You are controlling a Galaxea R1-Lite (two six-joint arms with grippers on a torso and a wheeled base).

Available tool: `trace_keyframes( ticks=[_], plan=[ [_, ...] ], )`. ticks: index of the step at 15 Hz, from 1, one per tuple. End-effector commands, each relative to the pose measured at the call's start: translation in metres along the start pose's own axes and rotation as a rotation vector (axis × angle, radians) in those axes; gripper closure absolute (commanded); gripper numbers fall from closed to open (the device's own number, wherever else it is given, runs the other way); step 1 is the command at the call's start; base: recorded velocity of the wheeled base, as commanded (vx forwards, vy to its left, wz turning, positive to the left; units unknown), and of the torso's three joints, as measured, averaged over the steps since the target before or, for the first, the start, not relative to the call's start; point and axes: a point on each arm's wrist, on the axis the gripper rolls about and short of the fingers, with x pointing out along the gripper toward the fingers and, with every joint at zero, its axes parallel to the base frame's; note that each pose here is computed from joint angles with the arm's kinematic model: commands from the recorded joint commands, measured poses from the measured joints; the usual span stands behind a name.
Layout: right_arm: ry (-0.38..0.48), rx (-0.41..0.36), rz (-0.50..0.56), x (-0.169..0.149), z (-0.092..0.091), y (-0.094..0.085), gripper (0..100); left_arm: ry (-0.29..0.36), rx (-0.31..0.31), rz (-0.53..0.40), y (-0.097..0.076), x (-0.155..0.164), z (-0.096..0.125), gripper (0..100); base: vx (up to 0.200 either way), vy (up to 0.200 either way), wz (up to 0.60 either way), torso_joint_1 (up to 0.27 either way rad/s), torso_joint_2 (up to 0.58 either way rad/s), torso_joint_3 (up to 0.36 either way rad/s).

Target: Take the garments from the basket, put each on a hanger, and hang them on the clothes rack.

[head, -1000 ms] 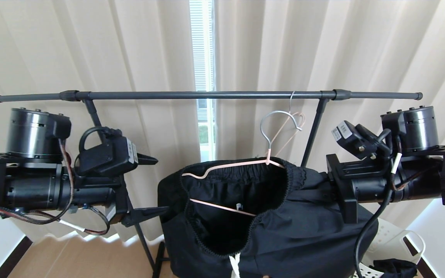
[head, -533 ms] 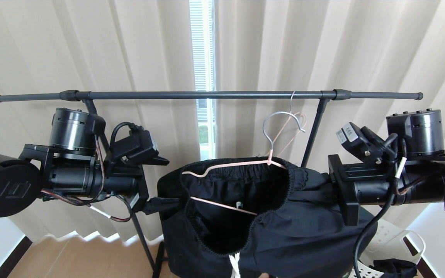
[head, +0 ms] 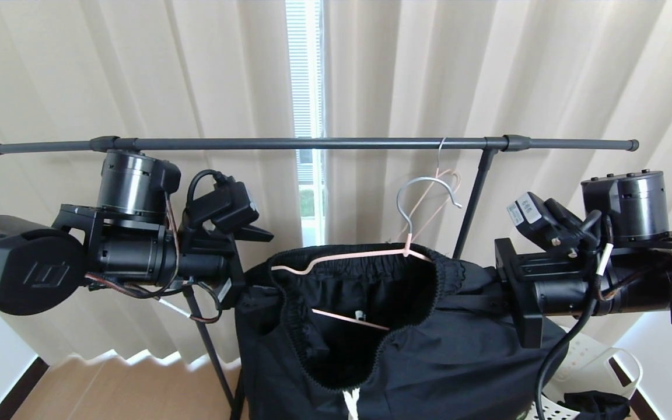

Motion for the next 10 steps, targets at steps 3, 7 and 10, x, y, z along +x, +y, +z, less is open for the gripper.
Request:
trace_keyframes(
  ticks=[3, 7, 10],
  plan=[
    [0.002, 0.000, 0.003, 0.000, 0.000, 0.001, 100, -0.014, 0.030, -0.009, -0.003, 0.012, 0.013, 0, 0.000, 0.000, 0.00, 0.000, 0.00, 0.000],
    [0.003, -0.002, 0.012, 0.002, 0.000, 0.003, 100, -0.028, -0.008, -0.026, -0.013, 0.022, 0.028, 0, 0.000, 0.000, 0.00, 0.000, 0.00, 0.000],
    [-0.001, -0.005, 0.014, 0.002, 0.000, 0.003, 100, -0.037, 0.014, -0.073, -0.027, 0.032, 0.036, 0, 0.000, 0.000, 0.00, 0.000, 0.00, 0.000]
  ],
)
